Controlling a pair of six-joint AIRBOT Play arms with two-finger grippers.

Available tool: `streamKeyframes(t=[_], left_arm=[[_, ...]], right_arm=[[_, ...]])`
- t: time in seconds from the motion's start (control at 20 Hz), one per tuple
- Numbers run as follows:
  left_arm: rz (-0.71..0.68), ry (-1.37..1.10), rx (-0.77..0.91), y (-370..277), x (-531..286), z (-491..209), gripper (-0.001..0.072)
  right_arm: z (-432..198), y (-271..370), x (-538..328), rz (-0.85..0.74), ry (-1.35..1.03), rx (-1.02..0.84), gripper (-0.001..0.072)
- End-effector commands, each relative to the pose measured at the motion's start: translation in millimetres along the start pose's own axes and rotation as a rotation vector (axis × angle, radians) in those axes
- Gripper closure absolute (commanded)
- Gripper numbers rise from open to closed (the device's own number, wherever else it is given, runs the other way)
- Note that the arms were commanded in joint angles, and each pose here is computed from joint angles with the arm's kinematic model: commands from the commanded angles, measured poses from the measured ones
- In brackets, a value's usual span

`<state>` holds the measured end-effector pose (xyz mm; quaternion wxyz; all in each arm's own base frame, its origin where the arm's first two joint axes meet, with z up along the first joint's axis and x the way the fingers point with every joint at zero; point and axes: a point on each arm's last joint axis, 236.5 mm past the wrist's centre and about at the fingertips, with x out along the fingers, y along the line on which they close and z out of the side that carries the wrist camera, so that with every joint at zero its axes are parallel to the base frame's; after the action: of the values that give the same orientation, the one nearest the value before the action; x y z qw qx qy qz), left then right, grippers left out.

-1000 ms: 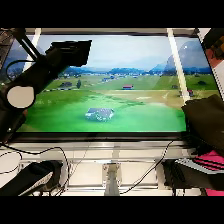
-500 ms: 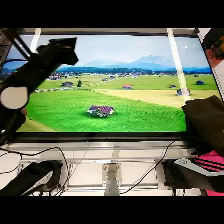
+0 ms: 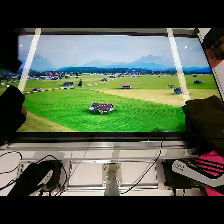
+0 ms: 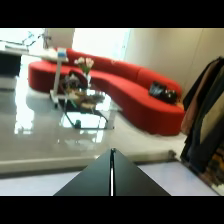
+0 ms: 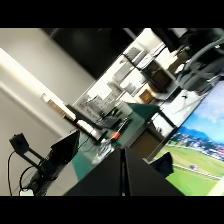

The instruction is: Fold the clothes and pants, and hang the long-sleeved shirts on hangers.

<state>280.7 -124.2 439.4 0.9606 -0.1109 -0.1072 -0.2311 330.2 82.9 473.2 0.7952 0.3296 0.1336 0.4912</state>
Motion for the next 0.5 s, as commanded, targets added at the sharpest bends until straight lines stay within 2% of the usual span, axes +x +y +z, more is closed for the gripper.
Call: streamKeyframes(t=[0.0, 0.45], left_arm=[[-0.019, -0.068, 0.017, -12.0, -35.6, 30.4, 0.0689], [-0.046, -0.198, 0.035, -28.3, -89.1, 74.6, 0.0689]], right_arm=[[-17.7, 41.0, 31.4, 0.110, 0.071, -0.053, 0.0690], [-20.9, 49.4, 35.1, 0.123, 0.083, -0.071, 0.0690]])
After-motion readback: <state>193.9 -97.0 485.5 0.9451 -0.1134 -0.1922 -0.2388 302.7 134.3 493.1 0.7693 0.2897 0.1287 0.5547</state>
